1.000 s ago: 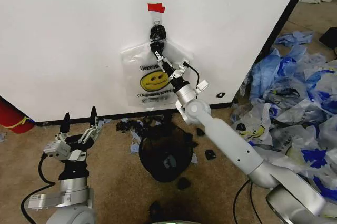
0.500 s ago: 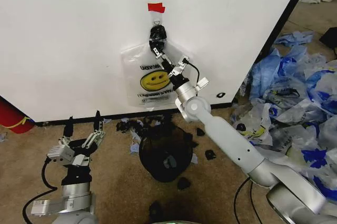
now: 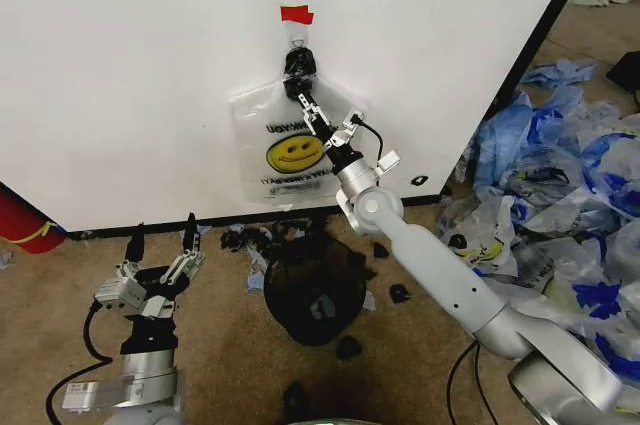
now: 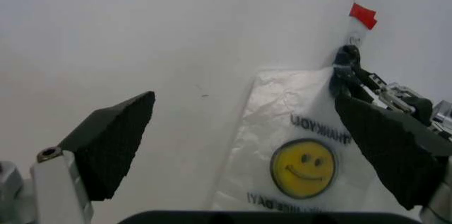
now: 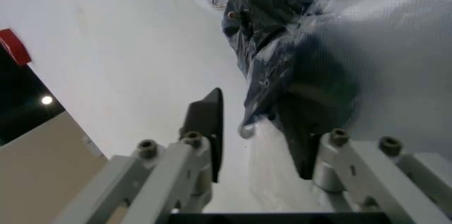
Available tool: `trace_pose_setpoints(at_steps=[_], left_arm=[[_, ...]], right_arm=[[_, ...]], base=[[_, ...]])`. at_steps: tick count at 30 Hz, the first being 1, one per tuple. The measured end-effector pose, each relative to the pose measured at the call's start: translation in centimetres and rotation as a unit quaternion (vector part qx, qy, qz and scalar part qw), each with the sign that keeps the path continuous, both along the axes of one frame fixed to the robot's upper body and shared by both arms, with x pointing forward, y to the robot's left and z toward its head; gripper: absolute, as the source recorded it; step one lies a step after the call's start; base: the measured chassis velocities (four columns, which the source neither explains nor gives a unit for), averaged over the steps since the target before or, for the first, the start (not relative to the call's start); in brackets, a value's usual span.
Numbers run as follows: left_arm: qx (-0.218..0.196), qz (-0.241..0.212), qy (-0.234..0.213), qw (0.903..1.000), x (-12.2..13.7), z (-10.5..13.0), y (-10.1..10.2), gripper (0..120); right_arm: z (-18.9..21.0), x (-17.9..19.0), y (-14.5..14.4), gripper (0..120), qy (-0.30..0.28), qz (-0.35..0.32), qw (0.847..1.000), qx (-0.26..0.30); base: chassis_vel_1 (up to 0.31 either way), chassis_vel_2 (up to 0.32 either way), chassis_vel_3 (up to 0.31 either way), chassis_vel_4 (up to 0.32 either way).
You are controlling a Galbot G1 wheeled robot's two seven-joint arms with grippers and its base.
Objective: Pick up the garbage bag from the wall and place it over the trash bin.
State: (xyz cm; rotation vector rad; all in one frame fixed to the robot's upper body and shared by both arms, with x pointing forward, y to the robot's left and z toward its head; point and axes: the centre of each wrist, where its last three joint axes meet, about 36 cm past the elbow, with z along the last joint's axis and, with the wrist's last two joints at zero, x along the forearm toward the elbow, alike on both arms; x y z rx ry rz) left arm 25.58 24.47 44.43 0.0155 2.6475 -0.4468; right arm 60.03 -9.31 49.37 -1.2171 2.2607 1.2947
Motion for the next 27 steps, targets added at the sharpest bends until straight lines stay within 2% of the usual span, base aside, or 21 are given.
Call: trace_pose_setpoints(at_steps=[2, 6, 7, 18, 27], left_arm=[[0.0, 0.0, 0.0, 1.0, 0.0, 0.0, 0.0, 100], [0.002, -0.004, 0.001, 1.0, -0.2, -0.1, -0.2, 100], [0.002, -0.004, 0.001, 1.0, -0.2, -0.1, -0.2, 100], [0.002, -0.006, 0.003, 1.0, -0.2, -0.4, -0.3, 100], [0.003, -0.01, 0.006, 0.9999, -0.1, -0.7, -0.4, 100]], right_arm=[[0.0, 0.0, 0.1, 20, 0.0, -0.001, 1.0, 0.001], [-0.1, 0.1, 0.2, 1, 0.002, -0.005, 1.0, 0.003], [-0.1, 0.1, 0.2, 0, 0.002, -0.005, 1.0, 0.002], [-1.8, -0.3, -0.8, 0, 0.004, -0.019, 1.0, -0.005], [-5.0, -3.7, -2.8, 0, 0.015, -0.009, 0.999, -0.027]], base=[[0.0, 0.0, 0.0, 0.0], [0.0, 0.0, 0.0, 0.0], [0.0, 0.0, 0.0, 0.0], [0.0, 0.0, 0.0, 0.0], [0.0, 0.0, 0.0, 0.0]])
